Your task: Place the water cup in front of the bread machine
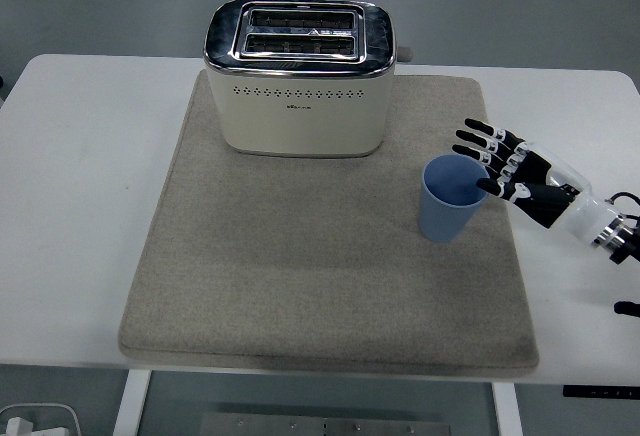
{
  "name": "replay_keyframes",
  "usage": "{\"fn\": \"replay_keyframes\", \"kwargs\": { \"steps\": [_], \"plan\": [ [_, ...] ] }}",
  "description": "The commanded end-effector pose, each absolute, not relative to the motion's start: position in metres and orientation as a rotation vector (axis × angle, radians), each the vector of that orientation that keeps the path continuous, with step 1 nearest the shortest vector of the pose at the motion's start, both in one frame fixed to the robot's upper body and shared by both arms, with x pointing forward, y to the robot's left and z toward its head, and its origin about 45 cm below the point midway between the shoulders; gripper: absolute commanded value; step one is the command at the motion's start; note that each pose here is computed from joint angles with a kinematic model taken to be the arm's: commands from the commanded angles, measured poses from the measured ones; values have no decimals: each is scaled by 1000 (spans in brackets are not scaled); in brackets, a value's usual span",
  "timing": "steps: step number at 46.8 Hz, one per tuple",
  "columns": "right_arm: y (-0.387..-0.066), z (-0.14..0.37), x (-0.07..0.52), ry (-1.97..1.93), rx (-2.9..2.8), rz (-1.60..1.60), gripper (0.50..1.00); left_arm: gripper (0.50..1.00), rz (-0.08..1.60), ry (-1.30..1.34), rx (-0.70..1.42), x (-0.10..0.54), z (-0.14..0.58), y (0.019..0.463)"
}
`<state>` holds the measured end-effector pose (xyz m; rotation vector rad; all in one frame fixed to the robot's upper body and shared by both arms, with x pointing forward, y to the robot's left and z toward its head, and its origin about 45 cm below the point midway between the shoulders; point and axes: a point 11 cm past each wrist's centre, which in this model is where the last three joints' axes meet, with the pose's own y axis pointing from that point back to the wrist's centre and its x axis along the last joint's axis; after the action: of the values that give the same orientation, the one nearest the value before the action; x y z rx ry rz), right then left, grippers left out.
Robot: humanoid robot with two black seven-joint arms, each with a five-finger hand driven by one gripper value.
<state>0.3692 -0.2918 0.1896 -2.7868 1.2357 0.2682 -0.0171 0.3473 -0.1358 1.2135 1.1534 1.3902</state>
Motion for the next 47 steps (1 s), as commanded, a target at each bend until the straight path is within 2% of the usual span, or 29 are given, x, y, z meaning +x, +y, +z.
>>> {"fn": "replay_keyframes", "kwargs": {
  "steps": [1, 28, 47],
  "plan": [
    [-296, 193, 370, 1238, -2757, 242, 940, 1000, 1389, 1154, 1213, -17, -136, 347],
    [-333, 186, 359, 1345, -2740, 221, 940, 1000, 1390, 1153, 1214, -17, -136, 347],
    [-326, 174, 352, 1333, -2747, 263, 940, 1000, 1390, 1153, 1214, -17, -136, 347]
  ]
}}
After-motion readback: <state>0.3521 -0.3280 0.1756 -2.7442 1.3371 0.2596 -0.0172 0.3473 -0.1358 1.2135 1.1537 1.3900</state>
